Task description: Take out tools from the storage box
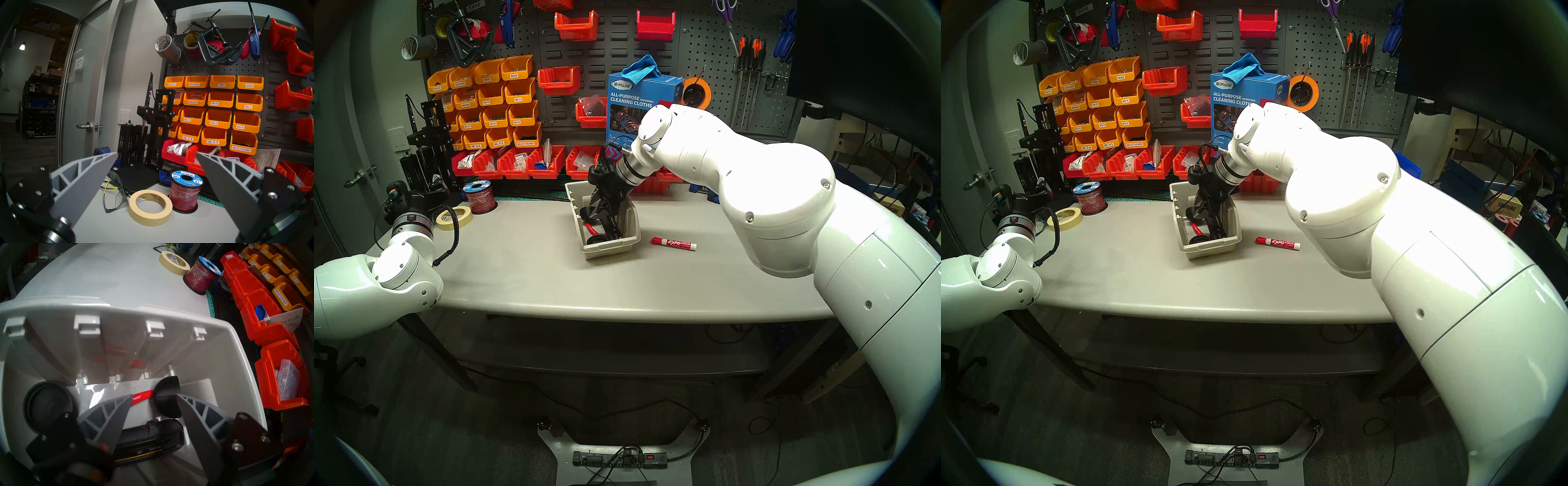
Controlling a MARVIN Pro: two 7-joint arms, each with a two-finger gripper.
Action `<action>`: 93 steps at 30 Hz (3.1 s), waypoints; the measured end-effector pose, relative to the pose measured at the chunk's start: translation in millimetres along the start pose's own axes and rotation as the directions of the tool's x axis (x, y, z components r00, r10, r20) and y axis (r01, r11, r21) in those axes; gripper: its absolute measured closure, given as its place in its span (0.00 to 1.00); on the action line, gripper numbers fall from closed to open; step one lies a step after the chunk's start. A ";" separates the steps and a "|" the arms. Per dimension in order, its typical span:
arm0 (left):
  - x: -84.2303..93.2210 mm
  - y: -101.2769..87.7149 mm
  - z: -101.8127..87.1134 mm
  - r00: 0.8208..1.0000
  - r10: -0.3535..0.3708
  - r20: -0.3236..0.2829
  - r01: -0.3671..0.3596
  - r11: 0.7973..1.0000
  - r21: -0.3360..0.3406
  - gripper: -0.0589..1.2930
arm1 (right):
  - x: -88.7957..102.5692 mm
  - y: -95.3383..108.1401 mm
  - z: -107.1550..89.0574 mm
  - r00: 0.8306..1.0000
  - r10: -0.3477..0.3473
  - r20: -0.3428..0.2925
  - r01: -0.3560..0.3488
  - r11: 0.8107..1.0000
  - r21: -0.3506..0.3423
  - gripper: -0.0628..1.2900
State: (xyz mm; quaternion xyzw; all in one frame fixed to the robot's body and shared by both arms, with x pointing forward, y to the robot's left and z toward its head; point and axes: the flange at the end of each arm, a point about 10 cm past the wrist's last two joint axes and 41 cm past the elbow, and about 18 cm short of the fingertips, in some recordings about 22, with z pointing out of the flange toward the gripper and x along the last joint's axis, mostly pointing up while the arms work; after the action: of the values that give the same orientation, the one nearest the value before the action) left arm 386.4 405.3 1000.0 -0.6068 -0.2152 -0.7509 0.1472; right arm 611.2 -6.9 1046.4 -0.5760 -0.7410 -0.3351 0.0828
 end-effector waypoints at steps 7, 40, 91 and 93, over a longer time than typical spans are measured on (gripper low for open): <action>0.0 0.0 0.0 1.000 0.000 0.000 0.000 1.000 0.000 0.02 | 3.8 -2.9 7.4 1.000 -0.010 0.007 0.010 1.000 0.003 0.44; 0.0 0.0 0.0 1.000 0.000 0.000 0.000 1.000 0.000 0.02 | 20.3 -5.9 20.5 1.000 -0.026 0.002 0.026 1.000 -0.008 0.98; 0.0 0.0 0.0 1.000 0.000 0.000 0.000 1.000 0.000 0.02 | -24.8 -6.5 15.2 0.999 -0.039 0.010 0.040 0.998 -0.047 0.44; 0.0 0.0 0.0 1.000 0.000 0.000 0.000 1.000 0.000 0.02 | -23.4 -6.7 16.0 0.999 -0.041 0.016 0.042 0.998 -0.045 0.47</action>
State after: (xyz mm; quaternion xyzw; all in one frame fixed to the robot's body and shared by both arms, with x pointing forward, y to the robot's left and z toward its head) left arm 386.4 405.3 1000.0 -0.6068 -0.2152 -0.7509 0.1472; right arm 616.9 -16.8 1019.6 -0.5646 -0.7457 -0.3492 0.0572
